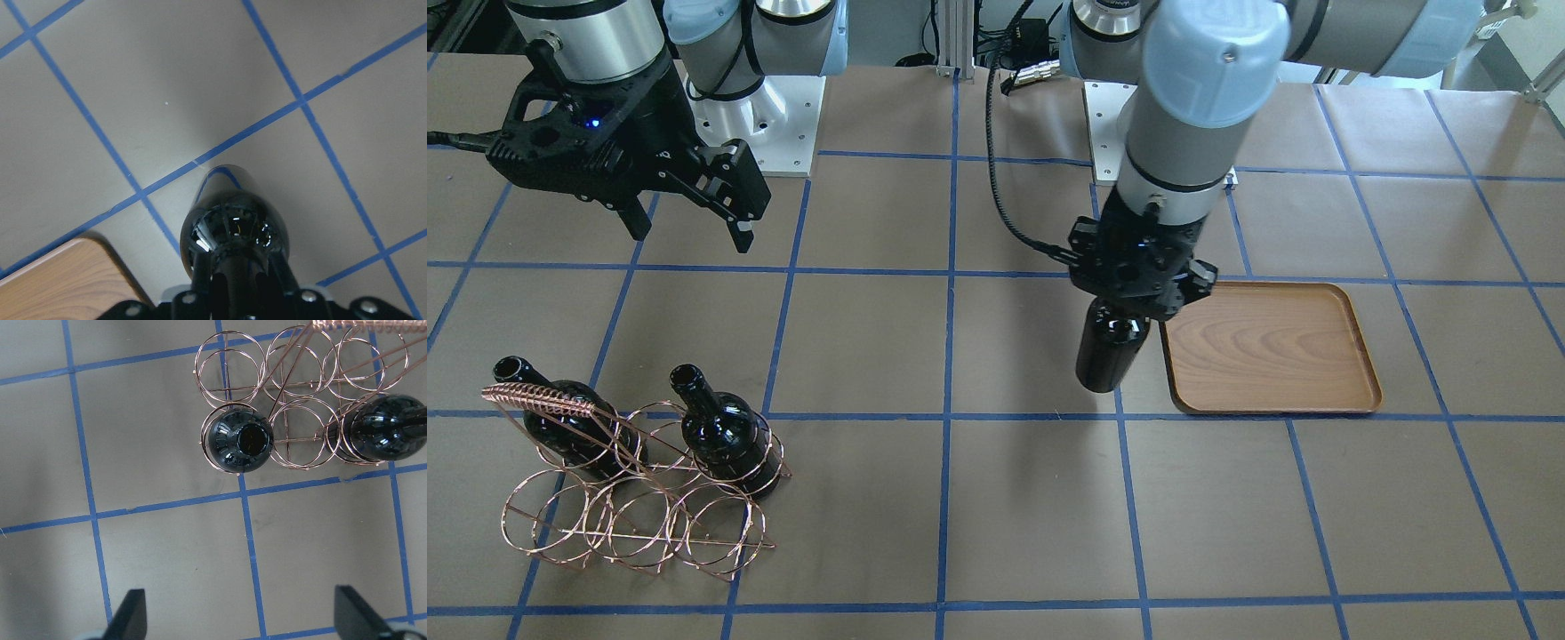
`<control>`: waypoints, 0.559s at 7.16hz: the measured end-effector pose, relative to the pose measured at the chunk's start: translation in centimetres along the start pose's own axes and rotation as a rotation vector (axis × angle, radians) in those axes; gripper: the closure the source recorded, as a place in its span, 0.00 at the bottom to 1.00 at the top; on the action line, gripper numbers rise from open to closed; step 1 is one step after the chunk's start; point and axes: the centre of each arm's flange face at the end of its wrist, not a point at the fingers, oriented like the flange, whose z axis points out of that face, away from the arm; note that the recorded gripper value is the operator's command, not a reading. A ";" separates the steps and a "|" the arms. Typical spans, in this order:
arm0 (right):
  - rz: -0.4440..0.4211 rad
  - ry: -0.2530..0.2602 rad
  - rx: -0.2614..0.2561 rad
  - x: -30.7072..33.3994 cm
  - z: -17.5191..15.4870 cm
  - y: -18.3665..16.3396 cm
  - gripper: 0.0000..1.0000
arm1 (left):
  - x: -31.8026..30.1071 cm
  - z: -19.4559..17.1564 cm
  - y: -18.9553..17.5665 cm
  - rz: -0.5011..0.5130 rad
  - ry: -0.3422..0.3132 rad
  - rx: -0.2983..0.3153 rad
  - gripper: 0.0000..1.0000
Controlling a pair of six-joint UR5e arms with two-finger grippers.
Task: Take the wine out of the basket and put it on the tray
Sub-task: 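Lift the bottle and carry it toward the wooden tray with the left gripper, then lay the bottle down on its side on the wooden tray with the left gripper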
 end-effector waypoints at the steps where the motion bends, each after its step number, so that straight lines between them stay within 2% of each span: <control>1: -0.025 0.001 0.000 0.0 0.0 0.0 0.00 | -4.2 0.0 1.8 -0.009 -0.015 -0.011 1.00; 4: -0.066 0.004 0.000 0.3 0.0 -0.1 0.00 | -14.6 3.7 8.8 -0.108 0.014 -0.056 1.00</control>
